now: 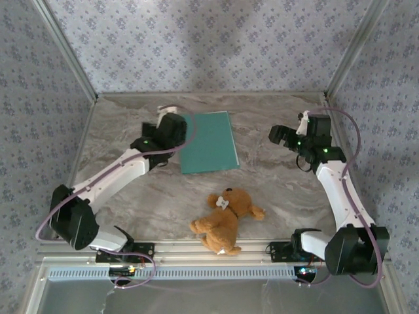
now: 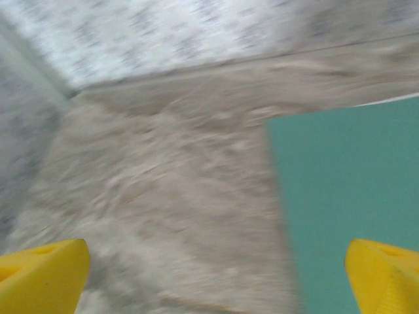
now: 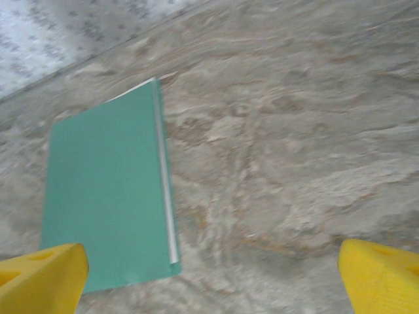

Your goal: Put the files into the folder

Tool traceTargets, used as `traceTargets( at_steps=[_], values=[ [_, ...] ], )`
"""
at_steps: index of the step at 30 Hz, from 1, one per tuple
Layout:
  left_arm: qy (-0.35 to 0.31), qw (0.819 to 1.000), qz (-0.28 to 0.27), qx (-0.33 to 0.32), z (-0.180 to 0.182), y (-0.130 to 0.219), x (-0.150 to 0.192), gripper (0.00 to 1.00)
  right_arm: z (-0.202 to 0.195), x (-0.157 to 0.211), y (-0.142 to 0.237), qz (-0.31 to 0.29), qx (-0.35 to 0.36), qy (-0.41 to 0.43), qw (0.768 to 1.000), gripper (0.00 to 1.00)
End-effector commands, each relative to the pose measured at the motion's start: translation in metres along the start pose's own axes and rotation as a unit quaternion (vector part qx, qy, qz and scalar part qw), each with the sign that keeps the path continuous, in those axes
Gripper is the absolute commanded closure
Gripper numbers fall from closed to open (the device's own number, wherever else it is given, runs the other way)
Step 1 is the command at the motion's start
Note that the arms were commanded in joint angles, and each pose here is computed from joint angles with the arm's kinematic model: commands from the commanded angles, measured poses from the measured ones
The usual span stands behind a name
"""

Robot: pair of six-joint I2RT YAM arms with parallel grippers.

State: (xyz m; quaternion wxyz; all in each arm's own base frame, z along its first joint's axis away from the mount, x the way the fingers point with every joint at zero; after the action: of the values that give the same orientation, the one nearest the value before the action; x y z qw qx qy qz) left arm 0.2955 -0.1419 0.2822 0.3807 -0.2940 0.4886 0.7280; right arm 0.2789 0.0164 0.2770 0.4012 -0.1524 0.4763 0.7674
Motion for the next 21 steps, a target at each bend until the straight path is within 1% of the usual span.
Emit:
traceTargets(
  at_steps=[1,3,5,9,15,19,21],
  values=[
    [0.066,0.991,0.013,-0.113,0.051,-0.013,0.023,0.0,-0.018,-0.008,0.002,-0.082,0.064,0.011,0.995,0.0],
    [0.063,0.987,0.012,-0.147,0.066,-0.02,0.042,0.0,-0.028,-0.007,-0.003,-0.11,0.088,0.008,0.99,0.0],
    [0.056,0.985,0.007,-0.164,0.078,-0.026,0.062,0.0,-0.037,-0.005,-0.01,-0.141,0.108,0.016,0.984,0.0],
    [0.073,0.979,0.016,-0.187,0.099,-0.038,0.096,0.0,-0.055,0.005,-0.025,-0.163,0.142,0.034,0.976,0.0],
    [0.101,0.98,0.027,-0.17,0.112,-0.055,0.133,0.0,-0.079,0.018,-0.052,-0.186,0.19,0.082,0.96,0.0],
    [0.127,0.981,0.012,-0.146,0.114,-0.067,0.148,0.0,-0.088,0.026,-0.071,-0.184,0.183,0.103,0.96,0.0],
    [0.135,0.982,-0.006,-0.133,0.114,-0.073,0.152,0.0,-0.09,0.029,-0.08,-0.187,0.167,0.125,0.96,0.0]
  ],
)
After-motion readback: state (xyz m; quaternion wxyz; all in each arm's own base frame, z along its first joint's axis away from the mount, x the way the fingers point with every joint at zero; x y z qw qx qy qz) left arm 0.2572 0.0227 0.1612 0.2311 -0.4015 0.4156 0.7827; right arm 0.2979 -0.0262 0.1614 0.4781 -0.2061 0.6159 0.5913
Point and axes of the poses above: each hand's point on the last joint's axis, 136 mm out from that joint toward the fingers, its own y axis back along the fingers, its own z axis along the line the jaws close on, x = y × z, the point moved 10 cm from there along y, back along the fingers, and after that the axes turned 9 degrees about -y, right-handed, at the moved point
